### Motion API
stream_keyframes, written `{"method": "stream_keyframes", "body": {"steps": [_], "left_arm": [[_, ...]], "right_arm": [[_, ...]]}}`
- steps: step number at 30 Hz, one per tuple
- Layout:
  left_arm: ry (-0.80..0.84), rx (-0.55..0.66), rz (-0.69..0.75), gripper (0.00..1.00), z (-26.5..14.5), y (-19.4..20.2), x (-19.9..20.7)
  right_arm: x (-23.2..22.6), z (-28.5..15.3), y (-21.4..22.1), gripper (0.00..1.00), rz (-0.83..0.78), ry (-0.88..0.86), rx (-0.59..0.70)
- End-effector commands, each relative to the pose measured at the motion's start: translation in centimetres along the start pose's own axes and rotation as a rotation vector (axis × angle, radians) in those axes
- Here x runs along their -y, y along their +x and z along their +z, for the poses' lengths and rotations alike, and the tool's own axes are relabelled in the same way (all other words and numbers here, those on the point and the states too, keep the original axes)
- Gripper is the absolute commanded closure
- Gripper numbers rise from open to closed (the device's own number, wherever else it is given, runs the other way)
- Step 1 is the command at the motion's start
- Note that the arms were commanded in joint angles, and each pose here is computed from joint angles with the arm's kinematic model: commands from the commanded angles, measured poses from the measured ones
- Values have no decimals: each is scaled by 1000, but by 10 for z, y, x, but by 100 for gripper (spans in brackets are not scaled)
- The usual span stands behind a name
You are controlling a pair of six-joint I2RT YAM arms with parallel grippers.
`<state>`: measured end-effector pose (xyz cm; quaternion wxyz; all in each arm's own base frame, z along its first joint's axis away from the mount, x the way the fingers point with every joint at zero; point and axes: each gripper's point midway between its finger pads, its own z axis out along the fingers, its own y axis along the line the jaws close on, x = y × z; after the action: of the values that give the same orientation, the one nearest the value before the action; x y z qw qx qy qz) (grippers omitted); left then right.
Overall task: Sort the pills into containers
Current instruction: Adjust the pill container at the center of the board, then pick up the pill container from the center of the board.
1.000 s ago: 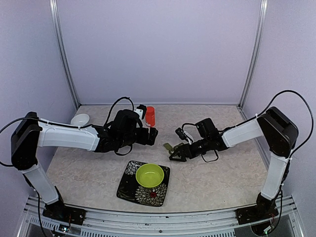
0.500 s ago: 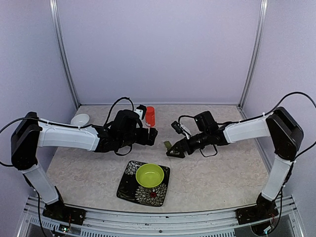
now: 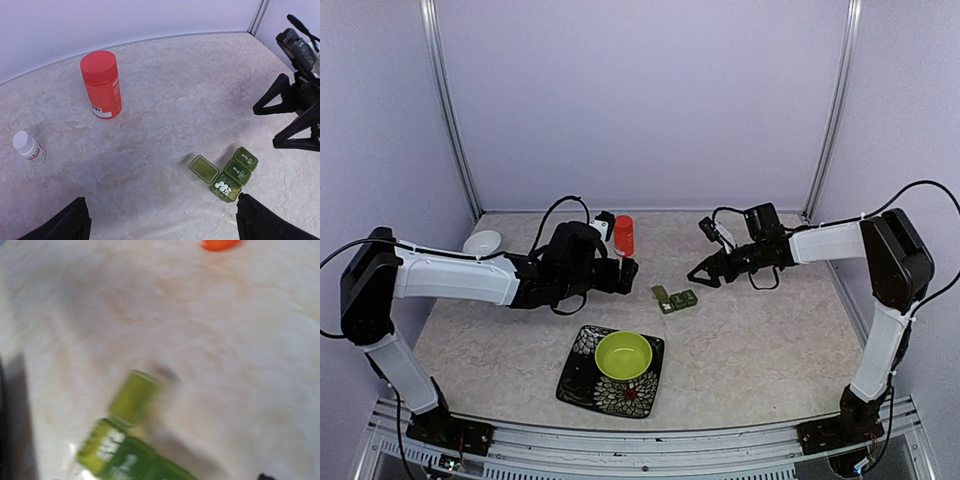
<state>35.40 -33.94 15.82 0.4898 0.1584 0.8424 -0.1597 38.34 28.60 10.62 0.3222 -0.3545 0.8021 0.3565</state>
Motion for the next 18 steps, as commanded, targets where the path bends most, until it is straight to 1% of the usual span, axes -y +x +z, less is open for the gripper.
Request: {"method": "stream_keyframes", "body": {"steps": [1, 3, 6, 11, 15, 18], "left_arm": [[-15, 40, -8, 1, -15, -13, -4], [-15, 36, -5, 1, -14, -12, -3], [-2, 30, 7, 1, -13, -11, -1], [10, 29, 33, 1, -10, -11, 2], [30, 23, 38, 1, -10, -10, 5], [32, 13, 41, 1, -12, -6, 5]], "right_arm": [[8, 8, 10, 18, 122, -24, -25], [0, 11, 13, 15, 59, -42, -24], [-7, 12, 19, 9, -83, -46, -42], [-10, 16, 29, 4, -263, -81, -33], [-12, 25, 36, 4, -315, -141, -28], [-7, 33, 40, 4, -308, -148, -51]]}}
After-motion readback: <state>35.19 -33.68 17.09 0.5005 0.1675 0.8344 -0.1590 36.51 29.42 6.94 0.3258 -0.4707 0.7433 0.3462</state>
